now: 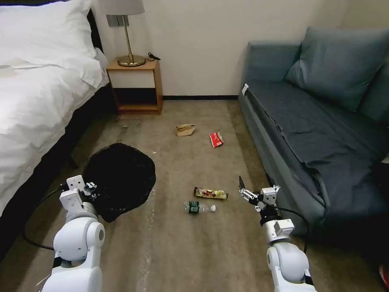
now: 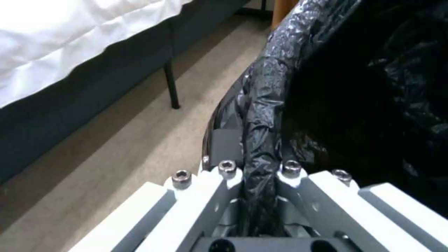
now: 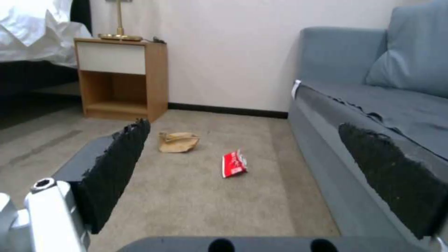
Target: Pick up the trash bin, then pick up the garbage on the floor and place it into the trash bin.
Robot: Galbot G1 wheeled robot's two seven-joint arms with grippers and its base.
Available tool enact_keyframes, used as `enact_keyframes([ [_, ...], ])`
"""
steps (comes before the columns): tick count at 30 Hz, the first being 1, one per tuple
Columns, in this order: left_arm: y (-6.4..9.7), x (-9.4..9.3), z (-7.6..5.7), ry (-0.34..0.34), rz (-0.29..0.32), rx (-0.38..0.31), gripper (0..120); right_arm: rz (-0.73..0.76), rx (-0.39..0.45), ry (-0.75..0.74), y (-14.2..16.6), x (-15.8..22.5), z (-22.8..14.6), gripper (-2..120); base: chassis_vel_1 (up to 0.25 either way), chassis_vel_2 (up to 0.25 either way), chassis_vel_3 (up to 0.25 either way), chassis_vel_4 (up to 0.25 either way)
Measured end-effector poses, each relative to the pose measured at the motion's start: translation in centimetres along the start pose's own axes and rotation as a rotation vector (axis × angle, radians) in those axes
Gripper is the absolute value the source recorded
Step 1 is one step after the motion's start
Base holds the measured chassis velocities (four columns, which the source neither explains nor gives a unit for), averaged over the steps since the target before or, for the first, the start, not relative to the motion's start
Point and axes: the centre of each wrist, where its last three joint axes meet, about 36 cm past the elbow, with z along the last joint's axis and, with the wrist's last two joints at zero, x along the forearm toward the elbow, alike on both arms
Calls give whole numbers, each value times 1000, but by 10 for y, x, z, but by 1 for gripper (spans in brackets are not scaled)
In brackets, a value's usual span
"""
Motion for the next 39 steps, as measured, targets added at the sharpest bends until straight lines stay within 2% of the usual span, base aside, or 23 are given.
enact_keyframes([
  [15, 1, -2, 4, 3, -9, -7, 1, -44, 27, 13, 2, 3, 10, 100, -149, 149, 145, -143],
  [23, 1, -1, 18, 24, -3, -20, 1, -122, 89, 11, 6, 0, 31, 100, -98, 89, 99, -102],
  [27, -1, -2, 19, 27, 3, -19, 1, -161, 121, 15, 5, -4, 34, 100, 0, 0, 0, 0],
  [29, -5, -8, 18, 27, 13, -17, 1, -246, 188, 26, -3, -12, 36, 100, 0, 0, 0, 0],
  [30, -5, -8, 18, 27, 13, -17, 1, -246, 188, 26, -3, -12, 36, 100, 0, 0, 0, 0],
  [32, -9, -13, 18, 29, 25, -20, 1, -388, 224, 52, -18, -20, 41, 100, 0, 0, 0, 0],
  [33, -9, -13, 18, 29, 25, -20, 1, -388, 224, 52, -18, -20, 41, 100, 0, 0, 0, 0],
  [35, -10, -14, 19, 30, 31, -21, 1, -542, 225, 84, -28, -30, 49, 100, 0, 0, 0, 0],
  [36, -10, -14, 19, 30, 31, -21, 1, -542, 225, 84, -28, -30, 49, 100, 0, 0, 0, 0],
  [38, -11, -14, 19, 30, 33, -25, 1, -689, 232, 119, -34, -43, 58, 100, 0, 0, 0, 0],
  [39, -11, -14, 19, 30, 33, -25, 1, -689, 232, 119, -34, -43, 58, 100, 0, 0, 0, 0],
])
